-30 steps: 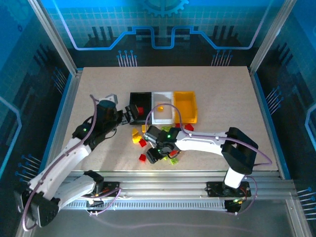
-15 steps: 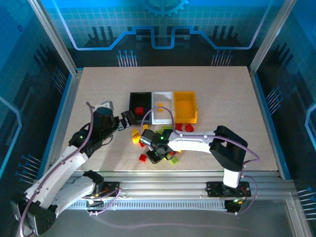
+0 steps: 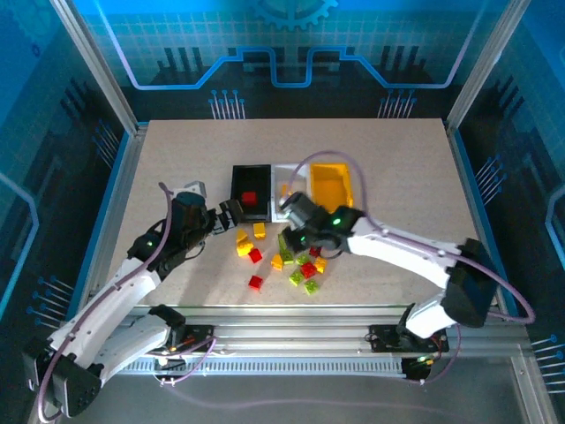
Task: Sort the legos into containers by color
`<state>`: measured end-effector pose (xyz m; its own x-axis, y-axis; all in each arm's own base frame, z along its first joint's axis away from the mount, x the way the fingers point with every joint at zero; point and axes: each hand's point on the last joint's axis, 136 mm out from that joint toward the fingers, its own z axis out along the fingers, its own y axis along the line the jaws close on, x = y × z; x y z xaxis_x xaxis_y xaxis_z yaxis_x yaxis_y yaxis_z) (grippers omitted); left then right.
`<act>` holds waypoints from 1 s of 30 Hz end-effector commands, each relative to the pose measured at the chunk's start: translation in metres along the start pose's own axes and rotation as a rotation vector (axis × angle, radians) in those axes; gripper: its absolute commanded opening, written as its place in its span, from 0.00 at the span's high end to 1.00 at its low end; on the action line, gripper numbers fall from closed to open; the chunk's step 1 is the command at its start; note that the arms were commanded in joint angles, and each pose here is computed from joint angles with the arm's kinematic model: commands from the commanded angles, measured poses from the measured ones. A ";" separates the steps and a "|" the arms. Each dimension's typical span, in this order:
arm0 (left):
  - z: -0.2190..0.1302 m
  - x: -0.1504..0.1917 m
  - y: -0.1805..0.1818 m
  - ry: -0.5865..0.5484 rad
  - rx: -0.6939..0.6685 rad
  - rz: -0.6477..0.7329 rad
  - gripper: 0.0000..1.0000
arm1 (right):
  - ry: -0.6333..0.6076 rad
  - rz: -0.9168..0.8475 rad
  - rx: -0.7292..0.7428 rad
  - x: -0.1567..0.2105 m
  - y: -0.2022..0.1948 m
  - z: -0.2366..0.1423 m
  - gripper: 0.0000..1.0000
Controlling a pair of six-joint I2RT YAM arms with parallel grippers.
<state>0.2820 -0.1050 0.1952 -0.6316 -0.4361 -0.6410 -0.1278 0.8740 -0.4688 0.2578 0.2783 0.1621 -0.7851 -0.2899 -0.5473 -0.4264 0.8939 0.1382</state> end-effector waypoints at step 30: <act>0.034 0.051 -0.003 0.225 0.041 -0.076 0.01 | -0.028 0.373 0.224 -0.066 -0.138 0.028 0.29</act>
<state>0.2768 -0.1303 0.1406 -0.7659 -0.4389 -0.4700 -0.1714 0.8438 -0.5086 0.4019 0.1699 0.1237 -0.8745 0.0848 -0.4776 0.0508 0.9952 0.0836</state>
